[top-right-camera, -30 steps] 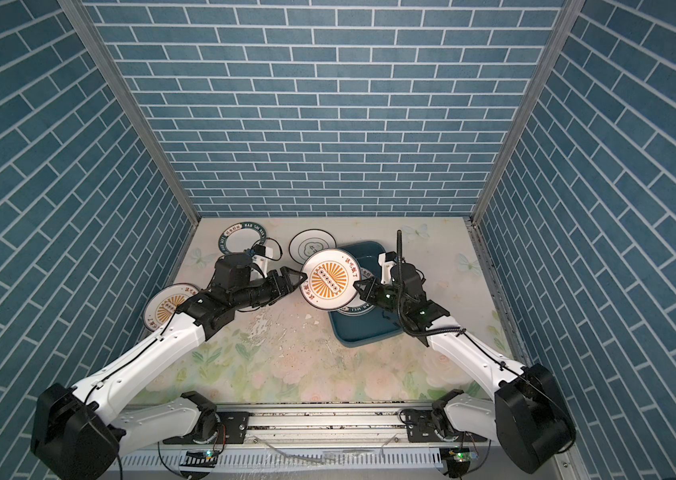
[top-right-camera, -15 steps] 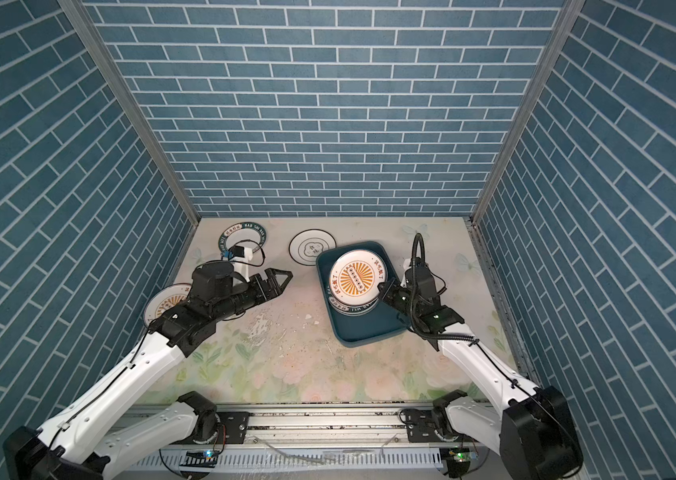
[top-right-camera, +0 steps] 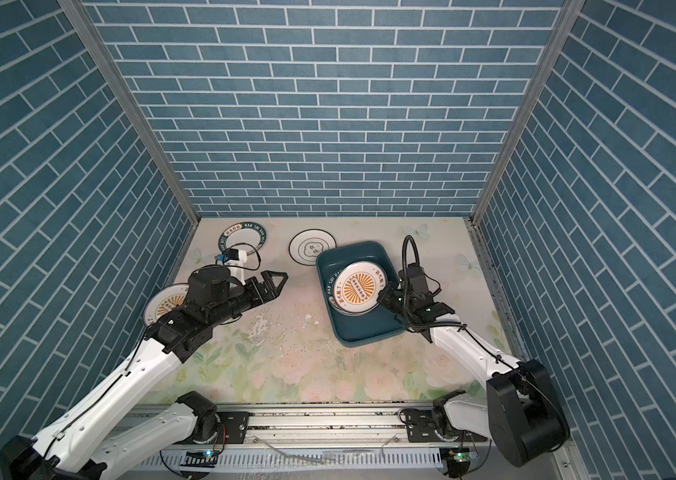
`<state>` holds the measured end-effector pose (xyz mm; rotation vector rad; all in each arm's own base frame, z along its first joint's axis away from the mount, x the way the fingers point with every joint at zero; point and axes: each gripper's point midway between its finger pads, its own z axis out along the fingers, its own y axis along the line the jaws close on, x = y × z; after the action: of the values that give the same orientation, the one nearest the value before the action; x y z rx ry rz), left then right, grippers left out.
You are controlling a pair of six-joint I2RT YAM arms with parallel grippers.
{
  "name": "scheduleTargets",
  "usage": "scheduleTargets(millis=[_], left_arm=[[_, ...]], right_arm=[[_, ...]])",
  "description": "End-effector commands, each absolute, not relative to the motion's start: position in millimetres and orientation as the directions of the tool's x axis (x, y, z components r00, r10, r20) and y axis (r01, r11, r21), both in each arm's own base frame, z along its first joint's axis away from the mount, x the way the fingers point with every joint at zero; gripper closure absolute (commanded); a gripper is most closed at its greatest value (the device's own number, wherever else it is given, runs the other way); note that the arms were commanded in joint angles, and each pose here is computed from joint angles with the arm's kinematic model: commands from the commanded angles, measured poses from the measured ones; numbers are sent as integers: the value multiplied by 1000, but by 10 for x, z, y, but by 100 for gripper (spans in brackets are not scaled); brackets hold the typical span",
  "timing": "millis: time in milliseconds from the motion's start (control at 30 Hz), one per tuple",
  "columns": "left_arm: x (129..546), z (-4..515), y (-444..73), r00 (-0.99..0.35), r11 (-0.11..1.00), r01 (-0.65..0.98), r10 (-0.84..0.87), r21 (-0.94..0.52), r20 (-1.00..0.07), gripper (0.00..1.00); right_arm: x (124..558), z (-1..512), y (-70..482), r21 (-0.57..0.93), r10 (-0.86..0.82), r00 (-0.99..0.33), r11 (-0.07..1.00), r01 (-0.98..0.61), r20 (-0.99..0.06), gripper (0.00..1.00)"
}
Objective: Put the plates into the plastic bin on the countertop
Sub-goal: 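Lower the sunburst plate onto the bin stack with the right gripper while the left withdraws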
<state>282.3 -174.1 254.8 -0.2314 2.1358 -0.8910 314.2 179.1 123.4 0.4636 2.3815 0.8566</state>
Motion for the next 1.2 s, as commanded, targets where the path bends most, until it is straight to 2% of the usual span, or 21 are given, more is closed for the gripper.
scheduleTargets(millis=[0,467,800,1033,1167], left_arm=[[2813,2512,-1713,-663,755,128,-417,-643,-622,0],[2889,2464,-1737,-670,774,124,-397,-621,-627,0],[2909,2455,-1740,-673,779,120,-392,-616,-627,0],[2897,2454,-1733,-674,781,120,-388,-613,-628,0],[2897,2448,-1732,-676,782,120,-387,-611,-628,0]], right_arm=[[3315,1437,1869,705,516,-756,702,103,-404,100],[3454,1261,2056,715,486,-800,691,105,-351,100],[3441,1132,2199,719,428,-854,688,96,-296,100],[3414,1088,2172,697,414,-862,710,103,-294,100],[3390,1074,2142,683,409,-863,722,108,-296,94]])
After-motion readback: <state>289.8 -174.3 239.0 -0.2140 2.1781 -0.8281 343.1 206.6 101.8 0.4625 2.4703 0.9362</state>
